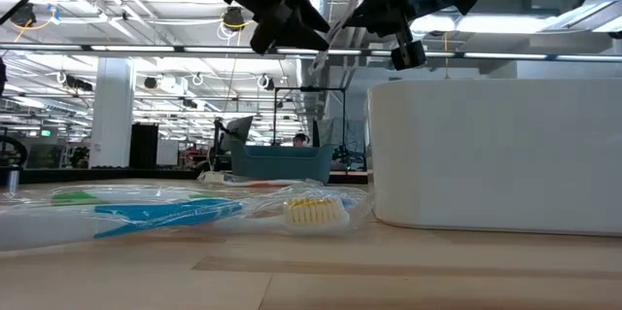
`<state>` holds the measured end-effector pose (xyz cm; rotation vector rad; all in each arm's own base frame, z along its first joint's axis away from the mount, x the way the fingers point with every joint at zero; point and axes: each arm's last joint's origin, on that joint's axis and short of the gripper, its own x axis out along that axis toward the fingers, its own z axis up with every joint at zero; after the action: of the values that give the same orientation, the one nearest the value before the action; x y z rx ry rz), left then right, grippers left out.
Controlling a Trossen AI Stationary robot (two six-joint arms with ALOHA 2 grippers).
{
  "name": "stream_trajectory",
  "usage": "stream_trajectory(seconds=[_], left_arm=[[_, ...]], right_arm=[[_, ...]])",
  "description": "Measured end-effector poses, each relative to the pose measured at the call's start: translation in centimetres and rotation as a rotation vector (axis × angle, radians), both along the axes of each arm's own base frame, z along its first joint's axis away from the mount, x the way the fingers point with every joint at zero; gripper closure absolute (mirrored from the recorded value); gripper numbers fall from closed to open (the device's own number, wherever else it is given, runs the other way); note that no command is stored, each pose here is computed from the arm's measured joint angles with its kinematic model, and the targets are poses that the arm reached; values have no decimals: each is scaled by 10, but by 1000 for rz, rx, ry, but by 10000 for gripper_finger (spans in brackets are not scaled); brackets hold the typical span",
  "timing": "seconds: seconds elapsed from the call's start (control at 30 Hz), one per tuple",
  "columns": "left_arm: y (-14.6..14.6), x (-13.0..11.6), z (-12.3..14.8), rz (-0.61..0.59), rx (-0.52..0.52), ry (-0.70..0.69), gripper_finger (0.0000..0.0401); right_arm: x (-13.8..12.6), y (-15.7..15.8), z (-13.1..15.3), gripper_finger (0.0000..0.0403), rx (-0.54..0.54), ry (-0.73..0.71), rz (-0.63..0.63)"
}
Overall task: Pick & Place Toothbrushes
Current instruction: Put the violet toothbrush into the blue bin
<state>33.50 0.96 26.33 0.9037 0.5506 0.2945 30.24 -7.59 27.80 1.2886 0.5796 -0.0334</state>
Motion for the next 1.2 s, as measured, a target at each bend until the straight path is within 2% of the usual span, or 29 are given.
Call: stream_trajectory(seconds=[0.9, 1.07, 1.2], left_arm=[[2, 1, 0, -57, -28, -5, 228], [2, 1, 0, -49, -25, -5, 265], [-2, 0, 0, -9, -4, -5, 328]], right_arm=[[3, -1, 6, 403, -1, -64, -14], [3, -2, 6, 403, -41, -75, -20], [5, -3, 10, 403, -72, -124, -20]])
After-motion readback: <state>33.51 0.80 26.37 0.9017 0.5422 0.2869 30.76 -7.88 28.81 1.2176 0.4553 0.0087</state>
